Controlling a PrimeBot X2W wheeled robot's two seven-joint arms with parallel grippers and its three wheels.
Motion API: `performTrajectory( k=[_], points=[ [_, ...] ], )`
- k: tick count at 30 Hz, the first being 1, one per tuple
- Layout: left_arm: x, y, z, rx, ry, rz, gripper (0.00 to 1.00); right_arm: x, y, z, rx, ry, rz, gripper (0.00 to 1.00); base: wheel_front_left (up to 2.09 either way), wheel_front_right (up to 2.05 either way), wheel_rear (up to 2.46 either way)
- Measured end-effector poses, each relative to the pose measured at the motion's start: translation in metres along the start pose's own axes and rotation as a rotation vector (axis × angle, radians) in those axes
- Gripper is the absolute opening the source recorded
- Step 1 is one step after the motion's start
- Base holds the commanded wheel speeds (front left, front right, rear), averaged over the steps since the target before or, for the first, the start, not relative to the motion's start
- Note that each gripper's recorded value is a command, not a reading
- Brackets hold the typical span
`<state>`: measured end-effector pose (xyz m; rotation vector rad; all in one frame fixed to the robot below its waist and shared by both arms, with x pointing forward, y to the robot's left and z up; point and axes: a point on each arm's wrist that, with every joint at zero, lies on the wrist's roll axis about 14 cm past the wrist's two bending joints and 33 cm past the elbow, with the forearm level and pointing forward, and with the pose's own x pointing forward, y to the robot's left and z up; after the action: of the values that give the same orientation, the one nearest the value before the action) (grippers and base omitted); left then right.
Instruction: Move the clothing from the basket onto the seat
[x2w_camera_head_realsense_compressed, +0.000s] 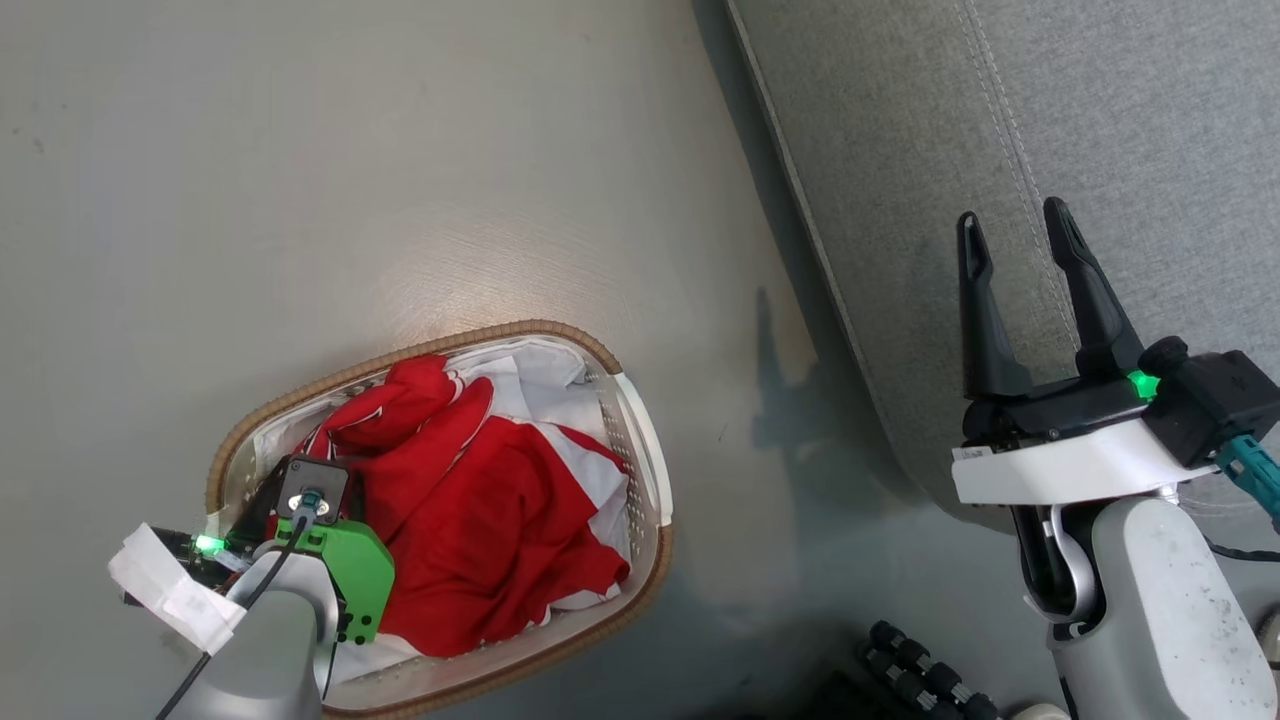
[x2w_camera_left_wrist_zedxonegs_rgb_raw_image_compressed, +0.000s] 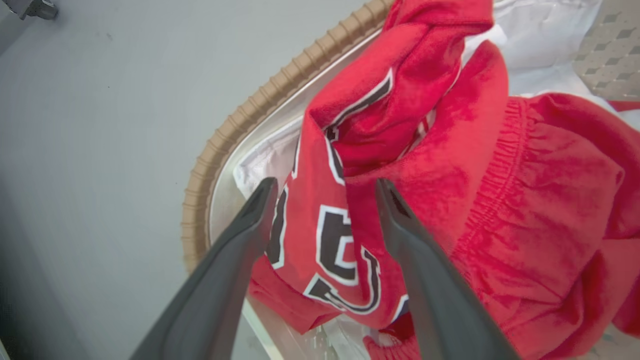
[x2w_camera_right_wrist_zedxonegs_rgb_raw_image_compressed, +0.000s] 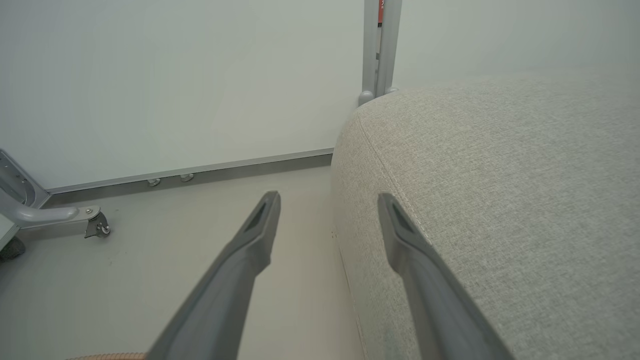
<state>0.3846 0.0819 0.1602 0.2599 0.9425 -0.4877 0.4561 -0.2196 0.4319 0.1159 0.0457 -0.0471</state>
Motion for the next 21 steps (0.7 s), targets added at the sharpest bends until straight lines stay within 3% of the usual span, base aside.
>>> performTrajectory(
  k=[1,3,5,6,21],
  points=[
    [0.001,0.000,-0.003,-0.001,0.011,-0.001,0.99,0.001,0.000,-0.001,-0.001,0.001,0.001,1.00,0.00,0.00,0.00],
    [0.003,-0.001,-0.007,0.002,0.025,-0.006,0.46,0.001,0.000,-0.002,-0.002,0.004,0.001,1.00,0.00,0.00,0.00],
    [0.006,-0.002,-0.006,0.005,0.027,-0.010,0.21,0.001,-0.001,-0.004,-0.003,0.008,0.000,1.00,0.00,0.00,0.00],
    [0.007,-0.003,-0.006,0.006,0.027,-0.011,0.00,0.002,-0.001,-0.005,-0.003,0.010,0.000,1.00,0.00,0.00,0.00],
    [-0.010,-0.005,0.009,-0.045,-0.037,-0.016,0.00,0.003,0.005,0.001,0.014,-0.005,0.013,1.00,0.00,0.00,0.00]
  ],
)
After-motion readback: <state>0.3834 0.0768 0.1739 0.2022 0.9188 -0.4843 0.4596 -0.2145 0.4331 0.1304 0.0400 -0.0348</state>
